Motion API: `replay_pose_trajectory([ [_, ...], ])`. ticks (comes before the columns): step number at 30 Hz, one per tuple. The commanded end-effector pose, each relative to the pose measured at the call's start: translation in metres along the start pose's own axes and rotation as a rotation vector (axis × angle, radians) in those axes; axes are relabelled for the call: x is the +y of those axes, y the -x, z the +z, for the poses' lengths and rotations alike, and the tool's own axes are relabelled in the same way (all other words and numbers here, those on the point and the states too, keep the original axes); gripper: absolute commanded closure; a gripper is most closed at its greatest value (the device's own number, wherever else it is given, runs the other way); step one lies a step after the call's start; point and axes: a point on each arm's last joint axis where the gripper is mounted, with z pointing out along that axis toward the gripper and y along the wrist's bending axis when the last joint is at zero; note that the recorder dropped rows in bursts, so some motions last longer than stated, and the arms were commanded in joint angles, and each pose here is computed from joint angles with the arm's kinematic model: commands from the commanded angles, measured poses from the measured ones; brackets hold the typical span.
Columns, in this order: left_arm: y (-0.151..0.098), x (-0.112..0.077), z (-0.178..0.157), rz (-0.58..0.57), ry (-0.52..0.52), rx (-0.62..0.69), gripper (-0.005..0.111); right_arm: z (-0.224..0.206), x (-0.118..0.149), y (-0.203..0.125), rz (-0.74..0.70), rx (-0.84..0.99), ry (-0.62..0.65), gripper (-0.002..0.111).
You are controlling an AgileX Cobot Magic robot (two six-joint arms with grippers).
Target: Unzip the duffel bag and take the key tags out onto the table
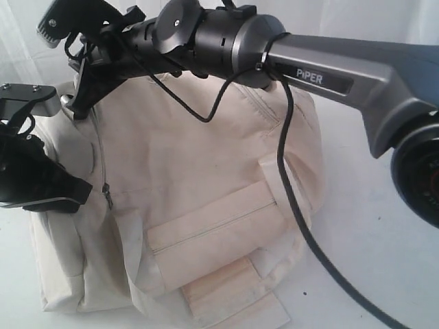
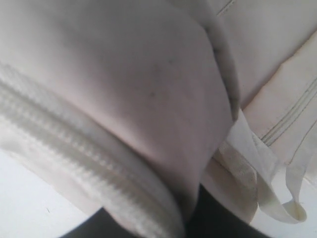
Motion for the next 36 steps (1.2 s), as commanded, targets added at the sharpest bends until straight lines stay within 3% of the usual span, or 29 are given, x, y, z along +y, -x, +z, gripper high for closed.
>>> replay_pose_trajectory([
  [1, -0.004, -0.005, 0.0, -0.028, -0.04, 0.034, 0.107, 0.003, -0.021, -0.005, 0.031, -0.013, -0.053, 0.108],
  [9, -0.004, -0.005, 0.0, -0.03, -0.041, 0.035, 0.107, 0.002, -0.051, -0.012, 0.076, -0.031, -0.116, 0.108],
  [14, -0.004, -0.004, 0.005, -0.033, -0.041, 0.057, 0.107, 0.005, -0.064, -0.034, 0.122, -0.001, -0.146, 0.108],
  [23, -0.003, -0.006, 0.002, -0.047, -0.056, 0.037, 0.106, 0.003, -0.061, -0.025, 0.129, -0.009, -0.08, 0.108],
  [31, 0.002, -0.011, -0.017, -0.03, -0.076, 0.021, 0.055, 0.003, -0.059, -0.026, 0.129, -0.002, -0.06, 0.108],
  [36, 0.001, -0.014, -0.018, -0.046, -0.102, 0.045, 0.041, 0.003, -0.059, -0.026, 0.15, -0.002, -0.056, 0.108],
])
